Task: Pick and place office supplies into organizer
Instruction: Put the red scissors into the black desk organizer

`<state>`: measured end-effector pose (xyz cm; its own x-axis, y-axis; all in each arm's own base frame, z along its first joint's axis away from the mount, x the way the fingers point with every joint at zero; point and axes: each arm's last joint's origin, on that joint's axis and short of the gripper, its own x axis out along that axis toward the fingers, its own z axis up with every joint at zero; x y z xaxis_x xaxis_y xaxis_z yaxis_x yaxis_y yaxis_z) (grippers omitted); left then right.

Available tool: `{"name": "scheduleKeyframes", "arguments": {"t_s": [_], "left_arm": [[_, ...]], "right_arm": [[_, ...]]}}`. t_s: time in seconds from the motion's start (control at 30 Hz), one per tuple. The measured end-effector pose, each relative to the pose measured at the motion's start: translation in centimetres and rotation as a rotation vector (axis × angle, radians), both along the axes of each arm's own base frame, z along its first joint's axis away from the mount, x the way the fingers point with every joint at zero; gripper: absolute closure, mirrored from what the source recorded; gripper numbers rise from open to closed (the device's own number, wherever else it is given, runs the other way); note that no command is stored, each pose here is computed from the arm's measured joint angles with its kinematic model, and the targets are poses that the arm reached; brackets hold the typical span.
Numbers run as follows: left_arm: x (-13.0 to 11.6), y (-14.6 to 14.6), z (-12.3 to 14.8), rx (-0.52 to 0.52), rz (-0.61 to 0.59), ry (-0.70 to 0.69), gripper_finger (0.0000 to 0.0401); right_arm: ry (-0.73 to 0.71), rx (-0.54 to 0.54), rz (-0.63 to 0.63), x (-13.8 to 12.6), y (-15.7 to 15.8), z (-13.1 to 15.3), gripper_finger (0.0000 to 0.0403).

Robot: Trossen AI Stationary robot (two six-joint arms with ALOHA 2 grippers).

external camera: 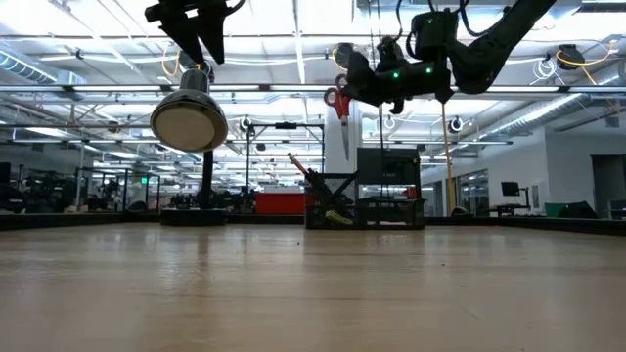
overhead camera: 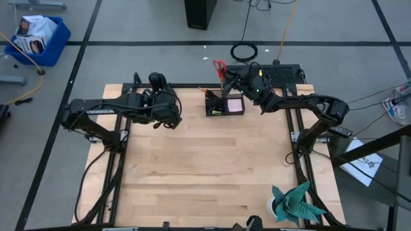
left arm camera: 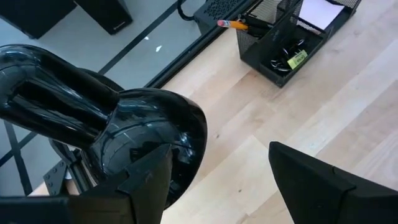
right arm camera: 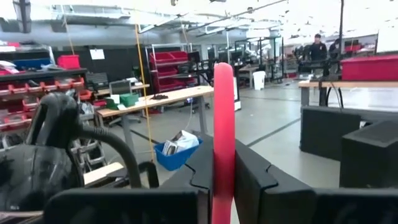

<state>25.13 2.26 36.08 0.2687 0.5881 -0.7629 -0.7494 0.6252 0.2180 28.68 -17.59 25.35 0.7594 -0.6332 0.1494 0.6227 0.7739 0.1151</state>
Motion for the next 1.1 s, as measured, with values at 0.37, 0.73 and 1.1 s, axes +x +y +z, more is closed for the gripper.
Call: {"name": "scheduleKeyframes", "arguments": {"t_s": [0.37, 0.73, 1.1], "left_arm": [[0.0, -0.1, 0.0, -0.02, -0.026, 0.012, 0.0128], [0.0, -0.1, -0.1, -0.037, -0.036, 0.013, 0.0128], [0.0, -0.1, -0.1, -0.028, -0.059, 0.03, 0.0128]], "right_arm": [[0.001, 0.032, -0.026, 1.5, -1.0, -3.6, 0.038], [0.052, 0.065, -0.093, 2.2, -1.5, -6.5, 0.038], [0.162, 0.126, -0.067, 2.4, -1.3, -7.8, 0.0374]]}}
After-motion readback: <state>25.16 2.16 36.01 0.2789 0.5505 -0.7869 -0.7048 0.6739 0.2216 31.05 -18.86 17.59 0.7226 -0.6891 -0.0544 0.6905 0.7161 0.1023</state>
